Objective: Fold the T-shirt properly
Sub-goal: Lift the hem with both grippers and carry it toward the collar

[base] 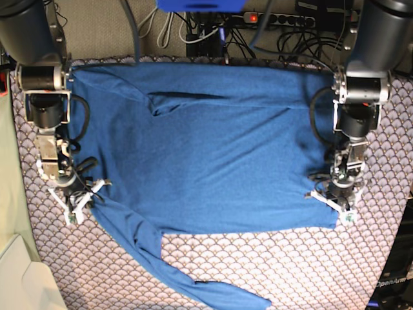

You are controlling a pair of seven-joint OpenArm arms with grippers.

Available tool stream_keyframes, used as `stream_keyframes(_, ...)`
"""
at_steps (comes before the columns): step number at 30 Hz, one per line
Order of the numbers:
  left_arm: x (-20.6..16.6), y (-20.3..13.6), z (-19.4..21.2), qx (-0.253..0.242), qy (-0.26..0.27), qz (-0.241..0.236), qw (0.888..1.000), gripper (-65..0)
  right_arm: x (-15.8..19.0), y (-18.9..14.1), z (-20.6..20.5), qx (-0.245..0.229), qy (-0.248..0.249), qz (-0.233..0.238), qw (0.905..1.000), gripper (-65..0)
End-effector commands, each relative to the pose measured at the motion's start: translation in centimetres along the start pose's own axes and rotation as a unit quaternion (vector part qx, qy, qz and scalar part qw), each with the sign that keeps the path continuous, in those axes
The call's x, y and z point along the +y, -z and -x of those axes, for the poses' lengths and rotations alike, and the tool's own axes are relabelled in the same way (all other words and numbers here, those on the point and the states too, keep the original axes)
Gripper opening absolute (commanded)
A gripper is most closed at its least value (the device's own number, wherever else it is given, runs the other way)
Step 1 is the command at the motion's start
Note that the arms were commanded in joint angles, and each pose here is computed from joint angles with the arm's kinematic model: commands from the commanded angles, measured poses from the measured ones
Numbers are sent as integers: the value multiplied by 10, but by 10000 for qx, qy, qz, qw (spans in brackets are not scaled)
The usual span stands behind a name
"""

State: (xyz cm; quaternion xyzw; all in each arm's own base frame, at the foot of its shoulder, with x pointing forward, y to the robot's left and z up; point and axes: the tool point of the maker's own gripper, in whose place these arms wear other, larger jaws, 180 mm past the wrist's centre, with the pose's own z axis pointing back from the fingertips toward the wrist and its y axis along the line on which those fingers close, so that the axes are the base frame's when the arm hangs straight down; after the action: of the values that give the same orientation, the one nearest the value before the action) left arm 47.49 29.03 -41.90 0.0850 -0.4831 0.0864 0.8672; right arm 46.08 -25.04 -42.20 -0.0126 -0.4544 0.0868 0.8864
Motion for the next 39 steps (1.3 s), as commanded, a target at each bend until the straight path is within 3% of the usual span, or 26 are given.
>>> stream_keyframes(1,6,2,-34,-311,-16,-54,9995,-646,-13,-3,-30,-346,-57,119,9993,-650)
stream_keyframes(3,3,-1,-33,-154,9,1,9999,-646,-11,-6,-27,-346,-106,110,9993,-650)
stream_keyframes(8,-6,-17,-64,-449,165,176,9987,-646,-2,-19,-46,-544,-399,89,9977,-650)
stream_keyframes(13,-17,-32,-70,-520,264,324,9978,-646,2,-36,-58,-785,-490,138,9956,-650)
stream_keyframes(17,-3,-47,-69,-521,-19,236,9984,-646,-9,-52,-63,-875,-419,322,9948,-650)
stream_keyframes(22,17,-63,-64,-480,-239,79,9985,-646,-11,-70,-55,-936,-476,415,9936,-650)
stream_keyframes(31,12,-93,-51,-594,-15,185,9981,-646,-10,-116,-39,-1148,-667,580,9894,-650)
stream_keyframes(39,7,-122,-41,-617,200,295,9975,-646,-12,-149,-8,-1017,-750,713,9894,-650)
